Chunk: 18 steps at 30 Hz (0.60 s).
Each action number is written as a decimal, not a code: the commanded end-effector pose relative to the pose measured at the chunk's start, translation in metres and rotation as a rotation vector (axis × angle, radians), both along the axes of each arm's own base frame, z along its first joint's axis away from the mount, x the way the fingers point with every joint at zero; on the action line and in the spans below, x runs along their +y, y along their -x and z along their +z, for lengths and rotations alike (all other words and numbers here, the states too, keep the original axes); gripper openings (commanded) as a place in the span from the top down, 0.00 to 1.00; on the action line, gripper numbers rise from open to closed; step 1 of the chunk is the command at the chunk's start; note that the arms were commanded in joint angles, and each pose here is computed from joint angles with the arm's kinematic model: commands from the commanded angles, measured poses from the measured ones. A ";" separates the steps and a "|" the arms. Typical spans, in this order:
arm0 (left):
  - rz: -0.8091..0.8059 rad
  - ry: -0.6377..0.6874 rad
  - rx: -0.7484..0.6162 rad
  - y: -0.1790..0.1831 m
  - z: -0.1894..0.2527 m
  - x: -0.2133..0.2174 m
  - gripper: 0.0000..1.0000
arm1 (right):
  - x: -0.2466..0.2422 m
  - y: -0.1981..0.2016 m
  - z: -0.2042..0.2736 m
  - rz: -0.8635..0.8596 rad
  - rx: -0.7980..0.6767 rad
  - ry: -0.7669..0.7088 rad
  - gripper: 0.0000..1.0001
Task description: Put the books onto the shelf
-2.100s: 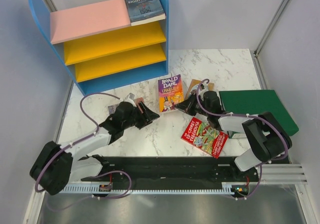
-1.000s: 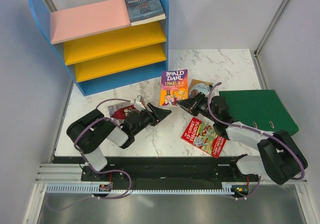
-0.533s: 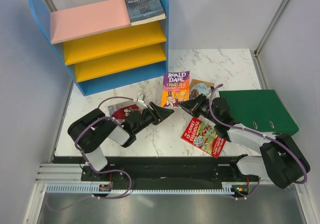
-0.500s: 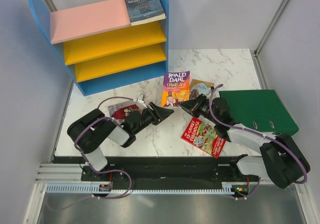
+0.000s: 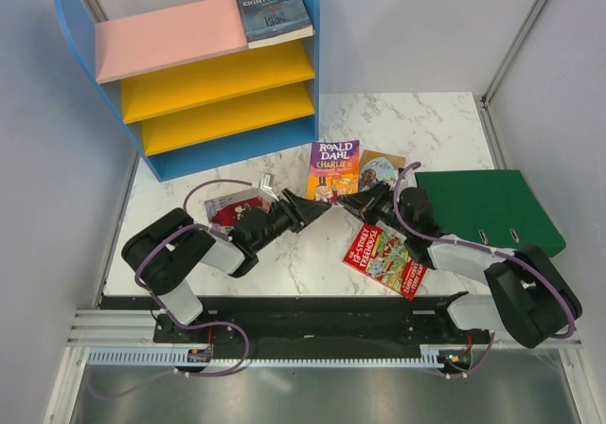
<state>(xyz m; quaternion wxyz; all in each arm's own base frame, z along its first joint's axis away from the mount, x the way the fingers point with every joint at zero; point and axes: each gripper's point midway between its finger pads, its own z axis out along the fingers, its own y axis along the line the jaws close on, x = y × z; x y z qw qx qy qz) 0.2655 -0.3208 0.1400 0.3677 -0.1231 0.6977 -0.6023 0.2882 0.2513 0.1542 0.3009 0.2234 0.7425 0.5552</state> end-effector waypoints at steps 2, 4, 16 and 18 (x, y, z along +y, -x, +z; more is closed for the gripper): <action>0.024 0.272 -0.323 -0.002 0.108 0.002 0.37 | 0.002 0.001 0.030 0.008 -0.099 -0.070 1.00; 0.028 0.274 -0.321 -0.003 0.108 0.002 0.37 | 0.002 0.002 0.030 0.011 -0.101 -0.070 1.00; 0.009 0.303 -0.269 -0.023 0.101 -0.013 0.98 | 0.005 0.013 0.025 0.052 -0.096 -0.074 1.00; 0.015 0.311 -0.270 -0.024 0.104 -0.009 0.98 | 0.004 0.015 0.022 0.051 -0.092 -0.064 1.00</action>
